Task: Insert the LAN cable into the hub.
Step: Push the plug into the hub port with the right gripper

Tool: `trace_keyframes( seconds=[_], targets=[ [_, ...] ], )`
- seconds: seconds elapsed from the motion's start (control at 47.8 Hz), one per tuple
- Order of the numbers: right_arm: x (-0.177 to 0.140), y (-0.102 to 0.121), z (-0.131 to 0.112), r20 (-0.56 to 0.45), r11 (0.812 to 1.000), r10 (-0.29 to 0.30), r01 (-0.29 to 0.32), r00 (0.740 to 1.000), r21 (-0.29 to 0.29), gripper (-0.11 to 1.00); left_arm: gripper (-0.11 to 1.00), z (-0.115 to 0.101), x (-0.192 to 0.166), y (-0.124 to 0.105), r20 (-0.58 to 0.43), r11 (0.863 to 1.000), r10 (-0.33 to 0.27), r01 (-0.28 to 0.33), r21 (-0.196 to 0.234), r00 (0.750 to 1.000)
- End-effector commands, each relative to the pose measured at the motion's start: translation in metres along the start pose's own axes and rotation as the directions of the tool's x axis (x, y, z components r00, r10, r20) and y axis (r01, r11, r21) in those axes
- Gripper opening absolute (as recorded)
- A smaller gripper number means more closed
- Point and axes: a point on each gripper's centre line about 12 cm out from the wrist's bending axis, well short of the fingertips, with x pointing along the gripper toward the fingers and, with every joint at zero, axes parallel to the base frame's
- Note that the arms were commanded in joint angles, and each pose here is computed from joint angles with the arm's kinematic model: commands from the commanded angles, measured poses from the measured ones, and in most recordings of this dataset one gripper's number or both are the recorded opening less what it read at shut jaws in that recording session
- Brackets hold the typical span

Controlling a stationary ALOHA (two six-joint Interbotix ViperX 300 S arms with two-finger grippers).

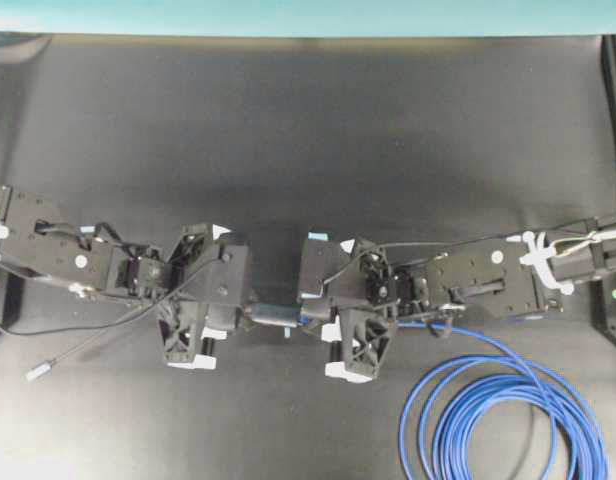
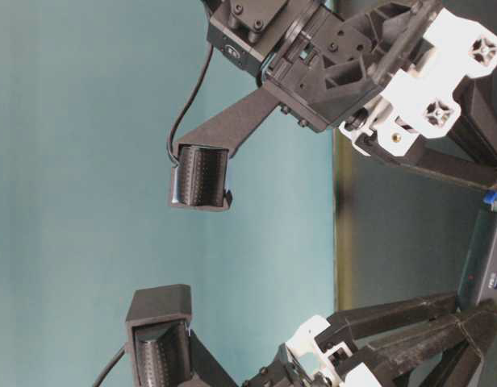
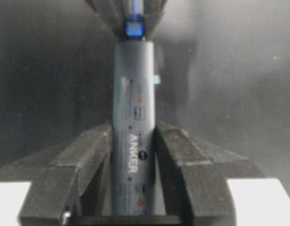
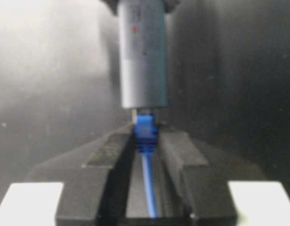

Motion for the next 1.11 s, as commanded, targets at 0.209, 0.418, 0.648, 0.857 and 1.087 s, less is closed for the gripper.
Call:
trace_keyframes(
  seconds=[0.209,0.418,0.648,0.857,1.087],
  targets=[
    [-0.005,0.002,0.025,0.054,1.0,0.006,-0.005,0.999,-0.024,0.13,0.28,0.016,-0.001,0.001,0.037,1.0,0.001,-0.001,-0.014,0.999],
    [-0.005,0.002,0.023,0.043,1.0,0.005,-0.004,0.999,-0.021,0.13,0.28,0.011,-0.001,-0.005,0.002,1.0,-0.011,0.011,0.015,1.0],
    [-0.005,0.002,0.023,0.038,1.0,0.004,-0.003,0.999,-0.022,0.13,0.28,0.011,-0.002,-0.005,0.002,1.0,-0.011,0.011,0.02,1.0],
    [-0.006,0.003,0.024,0.052,1.0,0.008,-0.007,0.999,-0.022,0.17,0.28,0.013,-0.002,-0.005,0.02,1.0,-0.01,0.01,0.016,1.0],
    [-0.005,0.004,0.023,0.051,1.0,0.01,-0.009,0.999,-0.021,0.71,0.28,0.012,-0.001,-0.003,0.017,1.0,-0.007,0.006,0.012,1.0]
  ],
)
